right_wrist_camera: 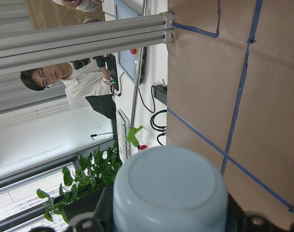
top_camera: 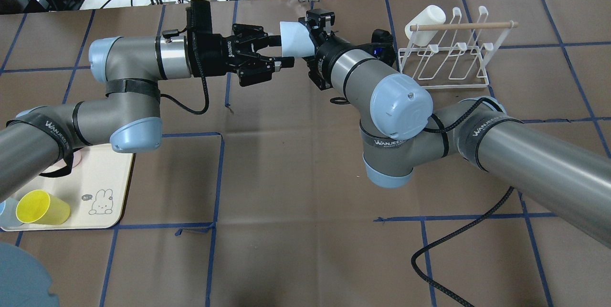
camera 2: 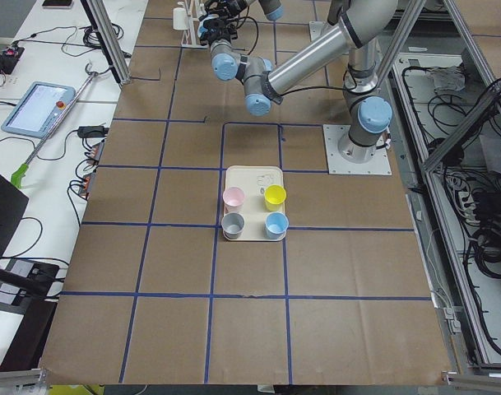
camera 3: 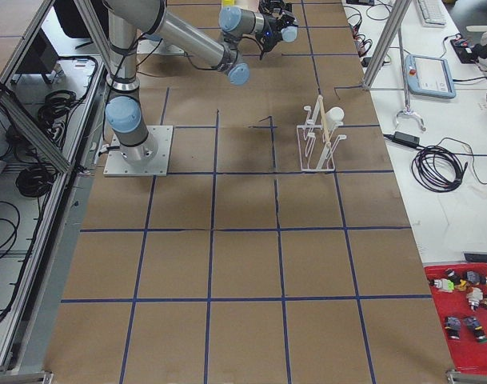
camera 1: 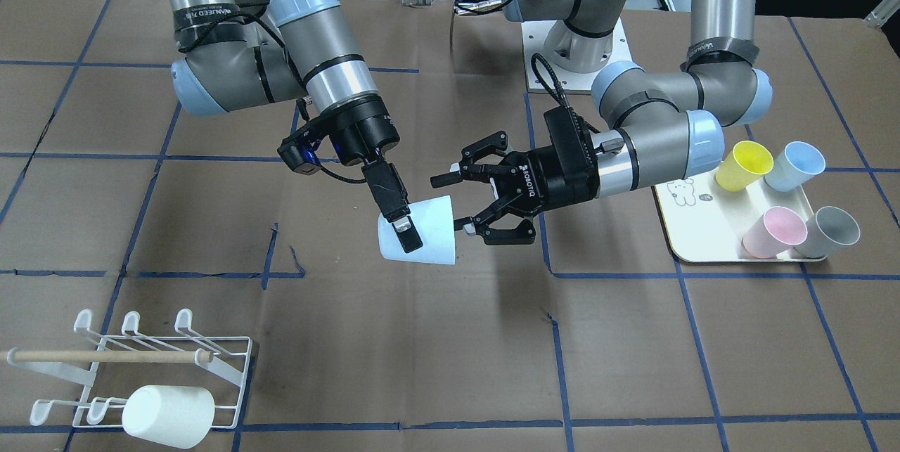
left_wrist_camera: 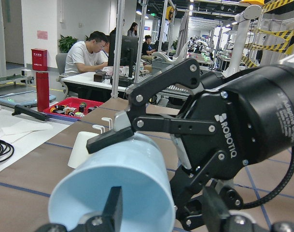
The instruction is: Transfer IKEA cup to right arm and place on rack
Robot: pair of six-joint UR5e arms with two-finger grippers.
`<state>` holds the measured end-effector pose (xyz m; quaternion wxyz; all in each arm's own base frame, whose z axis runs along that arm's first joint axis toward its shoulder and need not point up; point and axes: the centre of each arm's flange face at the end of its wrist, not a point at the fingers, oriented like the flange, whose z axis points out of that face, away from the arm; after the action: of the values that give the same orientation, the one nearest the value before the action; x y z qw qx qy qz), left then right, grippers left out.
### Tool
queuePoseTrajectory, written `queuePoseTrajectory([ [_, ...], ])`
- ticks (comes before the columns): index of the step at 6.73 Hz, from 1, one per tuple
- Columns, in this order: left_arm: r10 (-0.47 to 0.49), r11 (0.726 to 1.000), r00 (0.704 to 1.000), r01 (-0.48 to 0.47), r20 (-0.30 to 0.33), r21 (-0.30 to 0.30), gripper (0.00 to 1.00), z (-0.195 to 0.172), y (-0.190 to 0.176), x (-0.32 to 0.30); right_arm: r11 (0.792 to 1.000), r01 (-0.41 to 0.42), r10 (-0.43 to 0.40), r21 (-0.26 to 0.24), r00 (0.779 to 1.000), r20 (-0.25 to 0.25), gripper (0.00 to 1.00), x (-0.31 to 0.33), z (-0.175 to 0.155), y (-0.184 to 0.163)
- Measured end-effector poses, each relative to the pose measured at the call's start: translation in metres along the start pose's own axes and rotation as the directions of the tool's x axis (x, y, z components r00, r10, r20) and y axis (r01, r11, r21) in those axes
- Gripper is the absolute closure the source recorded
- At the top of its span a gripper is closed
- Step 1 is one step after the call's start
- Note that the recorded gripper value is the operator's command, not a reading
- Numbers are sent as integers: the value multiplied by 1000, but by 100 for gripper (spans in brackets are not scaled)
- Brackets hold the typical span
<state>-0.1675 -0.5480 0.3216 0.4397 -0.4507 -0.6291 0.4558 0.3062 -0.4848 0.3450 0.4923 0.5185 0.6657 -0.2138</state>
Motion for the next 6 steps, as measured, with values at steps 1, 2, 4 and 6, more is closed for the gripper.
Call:
queuePoseTrajectory([
  [1,-23,1000,999,23,31,2,9,-16,-4,-3,1000,1,-1,-1,1000,0,58,0,0,0],
  [2,-50,999,995,50,88,-1,7,-46,-11,-8,1000,2,-2,-2,1000,0,58,0,0,0],
  [4,-100,993,969,110,226,-31,7,-110,-18,-14,1000,8,-8,6,1000,4,69,-2,2,-7],
  [6,-130,972,914,193,383,-131,4,-160,-16,-19,990,122,-124,74,992,18,82,-15,1,-51],
])
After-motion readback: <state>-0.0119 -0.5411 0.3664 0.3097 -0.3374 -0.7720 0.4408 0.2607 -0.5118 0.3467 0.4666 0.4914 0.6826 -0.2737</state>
